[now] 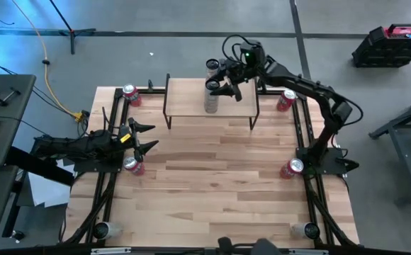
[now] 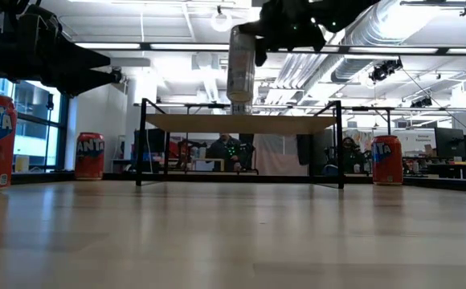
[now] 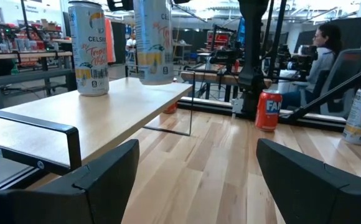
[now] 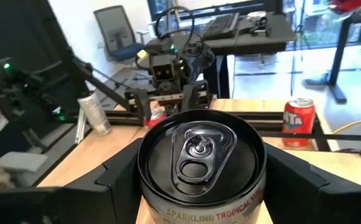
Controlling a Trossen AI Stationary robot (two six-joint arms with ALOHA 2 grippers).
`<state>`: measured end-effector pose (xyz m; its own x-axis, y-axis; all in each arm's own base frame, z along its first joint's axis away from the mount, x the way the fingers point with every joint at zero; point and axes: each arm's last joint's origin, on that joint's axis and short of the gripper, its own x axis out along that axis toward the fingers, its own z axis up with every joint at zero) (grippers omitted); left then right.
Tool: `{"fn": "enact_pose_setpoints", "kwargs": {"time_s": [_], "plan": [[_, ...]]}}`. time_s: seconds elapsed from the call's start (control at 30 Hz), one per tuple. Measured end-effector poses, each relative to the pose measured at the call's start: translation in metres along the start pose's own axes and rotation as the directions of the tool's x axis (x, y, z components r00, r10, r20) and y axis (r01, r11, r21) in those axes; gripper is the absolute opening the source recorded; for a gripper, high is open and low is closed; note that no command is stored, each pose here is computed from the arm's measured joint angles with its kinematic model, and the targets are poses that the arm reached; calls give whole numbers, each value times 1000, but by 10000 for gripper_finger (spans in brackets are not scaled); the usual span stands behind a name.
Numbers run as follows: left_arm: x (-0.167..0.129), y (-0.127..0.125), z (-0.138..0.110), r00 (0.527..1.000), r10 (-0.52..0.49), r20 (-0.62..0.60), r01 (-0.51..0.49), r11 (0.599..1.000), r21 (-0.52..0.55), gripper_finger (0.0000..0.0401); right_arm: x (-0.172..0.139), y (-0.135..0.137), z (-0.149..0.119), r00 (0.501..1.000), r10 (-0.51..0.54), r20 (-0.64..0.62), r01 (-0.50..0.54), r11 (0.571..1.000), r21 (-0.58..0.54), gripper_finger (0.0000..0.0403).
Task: Place canned beverage on shelf
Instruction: Put the middle white soda can aligned with the other white soda can on the shelf
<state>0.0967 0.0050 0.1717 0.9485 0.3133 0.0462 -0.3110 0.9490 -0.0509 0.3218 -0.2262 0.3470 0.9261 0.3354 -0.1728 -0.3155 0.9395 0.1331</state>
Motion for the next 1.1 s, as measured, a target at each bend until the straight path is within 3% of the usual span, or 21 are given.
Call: {"fn": "enact_pose_setpoints", "kwargs": {"time_s": [0.47, 0.9, 1.1], "plan": [[0, 0, 0, 1000, 0, 0, 0, 1000, 0, 314, -1, -13, -10, 996, -57, -68, 52, 996, -71, 246], [0, 0, 0, 1000, 0, 0, 0, 1000, 0, 314, -6, -27, -17, 995, -79, -60, 79, 997, -10, 246], [0, 0, 0, 1000, 0, 0, 0, 1000, 0, 314, -7, -26, -16, 998, -43, -49, 42, 999, -7, 246]]}}
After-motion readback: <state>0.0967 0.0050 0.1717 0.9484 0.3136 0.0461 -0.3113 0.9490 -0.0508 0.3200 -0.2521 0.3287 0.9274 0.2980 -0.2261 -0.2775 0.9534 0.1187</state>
